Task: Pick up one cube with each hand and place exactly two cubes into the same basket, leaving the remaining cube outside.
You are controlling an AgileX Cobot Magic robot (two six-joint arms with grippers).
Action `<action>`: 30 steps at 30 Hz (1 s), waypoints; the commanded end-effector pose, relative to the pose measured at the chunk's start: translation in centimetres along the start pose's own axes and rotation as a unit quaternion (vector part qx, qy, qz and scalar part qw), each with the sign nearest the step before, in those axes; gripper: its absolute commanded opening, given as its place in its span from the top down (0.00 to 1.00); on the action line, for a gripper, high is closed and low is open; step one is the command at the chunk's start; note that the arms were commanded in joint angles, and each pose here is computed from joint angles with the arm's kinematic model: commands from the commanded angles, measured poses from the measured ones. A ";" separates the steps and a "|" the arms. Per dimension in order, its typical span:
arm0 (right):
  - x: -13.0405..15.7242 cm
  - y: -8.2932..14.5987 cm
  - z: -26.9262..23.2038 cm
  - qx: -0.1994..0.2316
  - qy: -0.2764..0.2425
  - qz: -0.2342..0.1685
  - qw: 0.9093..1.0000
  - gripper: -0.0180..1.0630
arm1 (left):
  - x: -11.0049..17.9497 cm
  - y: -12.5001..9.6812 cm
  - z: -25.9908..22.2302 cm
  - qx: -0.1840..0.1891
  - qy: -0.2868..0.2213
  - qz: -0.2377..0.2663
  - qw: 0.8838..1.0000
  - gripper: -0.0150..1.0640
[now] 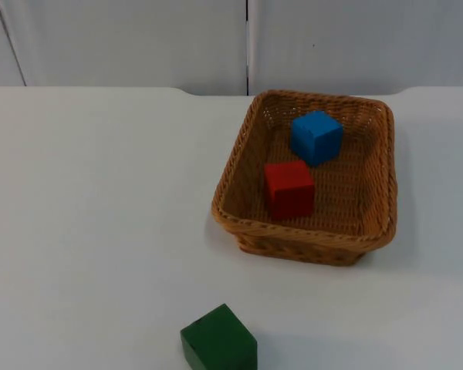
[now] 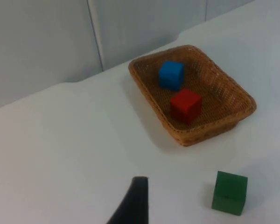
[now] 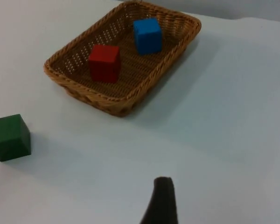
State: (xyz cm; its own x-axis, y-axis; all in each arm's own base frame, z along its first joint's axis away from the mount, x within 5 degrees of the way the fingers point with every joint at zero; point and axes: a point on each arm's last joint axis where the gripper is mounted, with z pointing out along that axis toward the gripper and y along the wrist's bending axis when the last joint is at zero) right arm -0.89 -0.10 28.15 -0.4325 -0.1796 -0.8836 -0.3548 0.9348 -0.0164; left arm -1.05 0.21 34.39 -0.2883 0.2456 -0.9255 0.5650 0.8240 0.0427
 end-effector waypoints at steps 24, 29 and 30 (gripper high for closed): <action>0.1 -0.1 0.2 0.005 -0.005 -0.002 1.000 0.38 | 6.2 -0.3 3.1 0.004 0.054 -0.023 0.998 0.18; 0.1 -0.1 0.2 0.005 -0.005 -0.002 1.000 0.38 | 6.2 -0.3 3.1 0.003 0.054 -0.024 0.998 0.18; 0.1 -0.1 0.2 0.005 -0.005 -0.002 1.000 0.38 | 6.2 -0.3 3.1 0.003 0.054 -0.024 0.998 0.18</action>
State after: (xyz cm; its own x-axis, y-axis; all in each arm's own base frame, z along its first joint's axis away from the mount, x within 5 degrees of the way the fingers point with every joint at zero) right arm -0.84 -0.21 28.18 -0.4278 -0.1840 -0.8850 -0.3455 0.9380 -0.0280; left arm -0.70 -0.08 27.50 -0.3984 0.2717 -0.8761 0.5607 0.8280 0.0018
